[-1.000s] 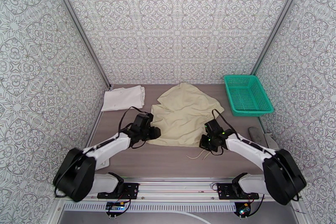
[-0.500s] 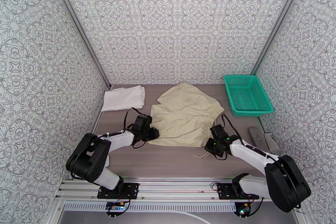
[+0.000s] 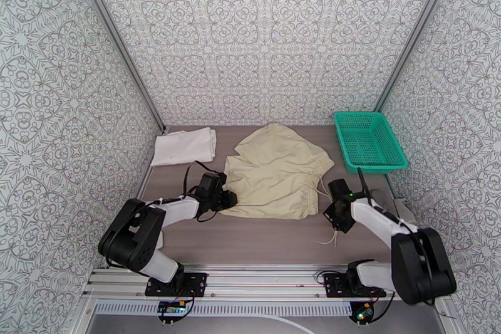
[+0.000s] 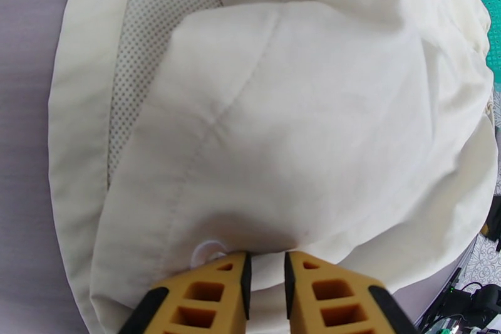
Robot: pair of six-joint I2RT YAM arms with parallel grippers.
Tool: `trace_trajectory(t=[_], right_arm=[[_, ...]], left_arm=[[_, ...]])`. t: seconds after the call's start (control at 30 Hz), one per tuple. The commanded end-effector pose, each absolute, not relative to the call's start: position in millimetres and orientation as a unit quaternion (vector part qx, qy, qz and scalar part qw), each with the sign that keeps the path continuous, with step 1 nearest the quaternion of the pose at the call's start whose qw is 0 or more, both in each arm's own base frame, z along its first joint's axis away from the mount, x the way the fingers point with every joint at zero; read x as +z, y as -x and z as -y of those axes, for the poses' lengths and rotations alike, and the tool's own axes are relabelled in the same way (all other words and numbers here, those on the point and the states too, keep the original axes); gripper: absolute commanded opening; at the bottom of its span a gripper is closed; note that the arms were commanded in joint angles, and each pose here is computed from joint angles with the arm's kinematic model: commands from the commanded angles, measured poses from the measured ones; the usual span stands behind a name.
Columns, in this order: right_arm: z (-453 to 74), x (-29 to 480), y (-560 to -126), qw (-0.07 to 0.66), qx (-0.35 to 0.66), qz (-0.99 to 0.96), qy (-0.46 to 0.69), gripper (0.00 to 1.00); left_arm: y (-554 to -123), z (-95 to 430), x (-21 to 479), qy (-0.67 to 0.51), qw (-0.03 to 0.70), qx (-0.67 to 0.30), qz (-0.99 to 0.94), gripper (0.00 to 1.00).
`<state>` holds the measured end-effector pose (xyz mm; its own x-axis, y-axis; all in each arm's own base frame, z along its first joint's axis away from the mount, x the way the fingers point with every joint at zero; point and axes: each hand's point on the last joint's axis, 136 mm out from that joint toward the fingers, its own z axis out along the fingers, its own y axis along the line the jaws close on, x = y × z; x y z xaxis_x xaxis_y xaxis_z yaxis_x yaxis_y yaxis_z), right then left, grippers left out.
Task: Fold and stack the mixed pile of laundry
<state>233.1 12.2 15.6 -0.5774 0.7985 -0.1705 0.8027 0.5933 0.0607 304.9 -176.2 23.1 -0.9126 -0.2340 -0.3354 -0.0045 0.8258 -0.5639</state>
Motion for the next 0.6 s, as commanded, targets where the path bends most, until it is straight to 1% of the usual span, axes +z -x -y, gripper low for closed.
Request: trace_trajectory(t=[0.0,0.13,0.27,0.37,0.43,0.5,0.57], right_arm=[[0.6,16.8,-264.2,0.112,-0.024,-0.880,-0.461,0.00],[6.5,14.8,-302.3,0.121,-0.032,-0.881,-0.457,0.00],[19.1,22.4,-337.8,0.149,-0.057,-0.886,-0.436,0.00],[25.0,42.6,-353.4,0.177,-0.066,-0.889,-0.416,0.00],[24.5,61.7,-358.1,0.200,-0.056,-0.893,-0.399,0.00],[17.6,82.4,-357.7,0.217,-0.031,-0.902,-0.373,0.00],[4.4,100.2,-348.4,0.224,0.008,-0.913,-0.342,0.00]], left_arm=[[-294.5,172.9,20.4,0.071,0.188,-0.292,-0.935,0.24],[-286.8,174.4,22.5,0.069,0.188,-0.296,-0.934,0.26],[-279.7,180.7,28.4,0.062,0.190,-0.302,-0.932,0.27],[-274.8,191.6,35.7,0.040,0.187,-0.305,-0.933,0.33],[-273.8,195.2,41.3,0.032,0.188,-0.300,-0.935,0.37],[-275.6,198.3,52.7,0.026,0.196,-0.299,-0.934,0.38],[-278.3,200.0,68.2,0.019,0.210,-0.295,-0.932,0.38]])
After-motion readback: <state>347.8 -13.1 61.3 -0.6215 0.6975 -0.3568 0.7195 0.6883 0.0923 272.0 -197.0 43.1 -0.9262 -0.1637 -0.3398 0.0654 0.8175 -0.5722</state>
